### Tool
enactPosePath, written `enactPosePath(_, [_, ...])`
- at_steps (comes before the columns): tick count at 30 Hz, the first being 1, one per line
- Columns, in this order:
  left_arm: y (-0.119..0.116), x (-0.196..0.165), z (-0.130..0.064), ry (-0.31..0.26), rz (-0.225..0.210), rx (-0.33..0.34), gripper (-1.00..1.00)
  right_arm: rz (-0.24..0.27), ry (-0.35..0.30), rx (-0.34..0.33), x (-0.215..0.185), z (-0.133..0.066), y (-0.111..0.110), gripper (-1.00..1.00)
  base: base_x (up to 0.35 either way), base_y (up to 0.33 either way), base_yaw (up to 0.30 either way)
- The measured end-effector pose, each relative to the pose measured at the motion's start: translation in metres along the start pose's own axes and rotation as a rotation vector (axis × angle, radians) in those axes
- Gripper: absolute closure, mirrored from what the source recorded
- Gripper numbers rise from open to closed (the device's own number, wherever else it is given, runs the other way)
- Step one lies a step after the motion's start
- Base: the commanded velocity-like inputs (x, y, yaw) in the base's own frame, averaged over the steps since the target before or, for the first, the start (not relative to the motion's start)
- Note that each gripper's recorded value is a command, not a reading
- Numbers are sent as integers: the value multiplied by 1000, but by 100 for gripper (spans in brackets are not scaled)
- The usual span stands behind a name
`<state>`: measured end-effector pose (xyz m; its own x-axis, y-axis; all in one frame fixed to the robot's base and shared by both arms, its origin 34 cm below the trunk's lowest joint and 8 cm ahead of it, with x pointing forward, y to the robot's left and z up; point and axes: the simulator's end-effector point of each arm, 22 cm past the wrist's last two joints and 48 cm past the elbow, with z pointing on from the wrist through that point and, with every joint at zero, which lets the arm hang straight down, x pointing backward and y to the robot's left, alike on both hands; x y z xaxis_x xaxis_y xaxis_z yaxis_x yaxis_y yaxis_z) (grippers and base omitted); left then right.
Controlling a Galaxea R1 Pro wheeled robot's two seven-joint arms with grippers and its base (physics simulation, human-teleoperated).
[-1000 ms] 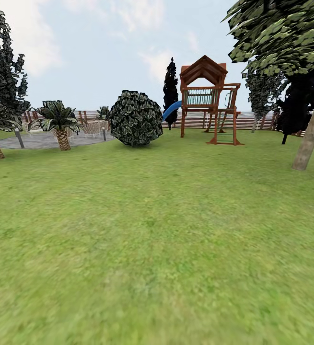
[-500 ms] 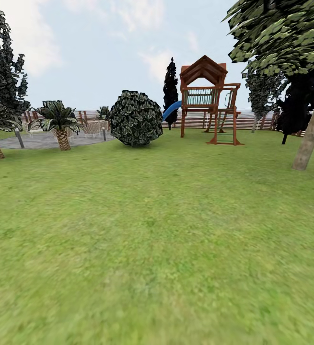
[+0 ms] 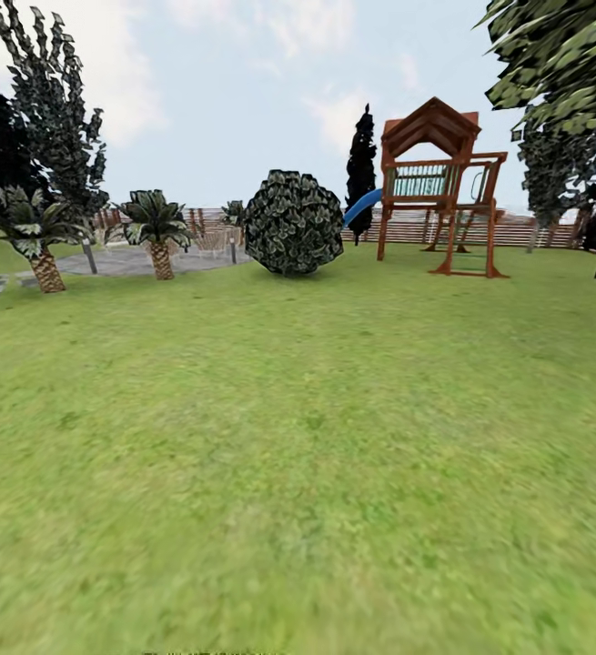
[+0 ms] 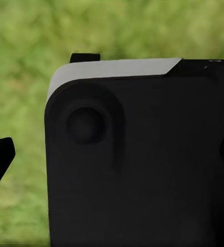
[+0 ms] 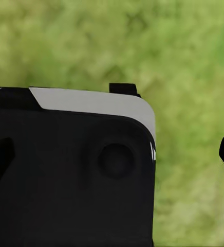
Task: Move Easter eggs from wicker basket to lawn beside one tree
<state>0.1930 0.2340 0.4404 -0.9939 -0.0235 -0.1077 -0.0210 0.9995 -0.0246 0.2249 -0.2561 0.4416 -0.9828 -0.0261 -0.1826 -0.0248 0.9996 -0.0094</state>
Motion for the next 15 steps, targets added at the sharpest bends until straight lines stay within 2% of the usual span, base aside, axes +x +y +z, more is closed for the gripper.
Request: enactPosePath(15, [0,3,0,8,0,-1,-100,0,7,0,3,0,0,-100,0,0,290])
